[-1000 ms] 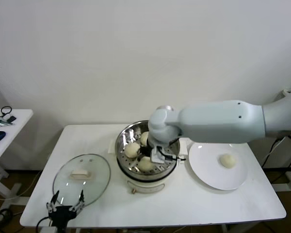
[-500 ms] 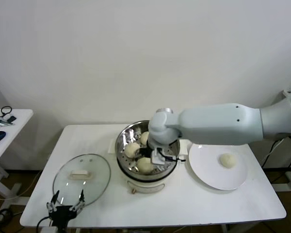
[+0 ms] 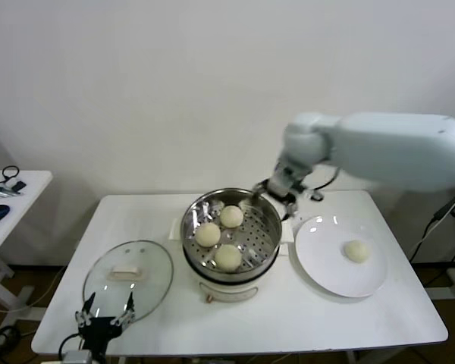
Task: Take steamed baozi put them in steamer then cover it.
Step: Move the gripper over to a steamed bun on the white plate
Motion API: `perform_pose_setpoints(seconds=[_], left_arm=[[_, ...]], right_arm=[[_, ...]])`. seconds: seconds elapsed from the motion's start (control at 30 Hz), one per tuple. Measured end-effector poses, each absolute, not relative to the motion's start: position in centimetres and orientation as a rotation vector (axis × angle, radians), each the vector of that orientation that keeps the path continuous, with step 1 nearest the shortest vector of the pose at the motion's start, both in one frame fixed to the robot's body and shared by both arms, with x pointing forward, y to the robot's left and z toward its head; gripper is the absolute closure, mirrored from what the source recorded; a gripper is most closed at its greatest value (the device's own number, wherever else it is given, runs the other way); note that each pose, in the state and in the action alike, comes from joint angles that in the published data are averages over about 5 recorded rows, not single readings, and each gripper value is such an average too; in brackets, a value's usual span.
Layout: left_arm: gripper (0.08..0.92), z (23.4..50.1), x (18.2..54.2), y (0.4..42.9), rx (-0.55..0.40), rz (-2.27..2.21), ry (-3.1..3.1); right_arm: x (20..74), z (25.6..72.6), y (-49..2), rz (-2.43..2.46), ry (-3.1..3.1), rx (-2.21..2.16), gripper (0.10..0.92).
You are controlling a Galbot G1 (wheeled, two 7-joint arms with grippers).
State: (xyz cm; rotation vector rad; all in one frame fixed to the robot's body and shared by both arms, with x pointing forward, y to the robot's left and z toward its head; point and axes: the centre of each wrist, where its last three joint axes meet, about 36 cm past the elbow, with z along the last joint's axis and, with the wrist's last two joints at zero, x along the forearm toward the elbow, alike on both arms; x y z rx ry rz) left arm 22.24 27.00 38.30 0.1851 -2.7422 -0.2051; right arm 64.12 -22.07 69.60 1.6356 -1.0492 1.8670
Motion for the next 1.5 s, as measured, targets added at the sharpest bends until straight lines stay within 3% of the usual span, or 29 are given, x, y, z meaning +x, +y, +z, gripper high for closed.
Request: perform_pose_setpoints(seconds=[0.27,0.6,1.03,1.3,1.5], left_arm=[[0.177,38.1,22.3,27.2,0.18,-0.206,-2.742],[0.177,37.5,22.2,27.2,0.193,-0.197,-2.732],[0.177,37.1,21.9,27.2,0.205,-0.196,-2.717],[0.177,36.9,21.8,27.4,0.216,-0.196,-2.712],[0.177,36.9,22.0,27.4,0.219,-0.193,-2.714]], right_arm=[[65.3,65.5,-33.9,1.561,-1.288,1.386,0.2],[65.3,56.6,-41.3,1.383,-1.319,1.241,0.2],[65.8,48.6,-44.0,1.285,-1.309,1.181,0.2],[66.4,46.3,-44.2,1.266,-1.301,1.163,0.201],[66.4,45.3,-44.4,1.263,-1.292,1.15,0.258]])
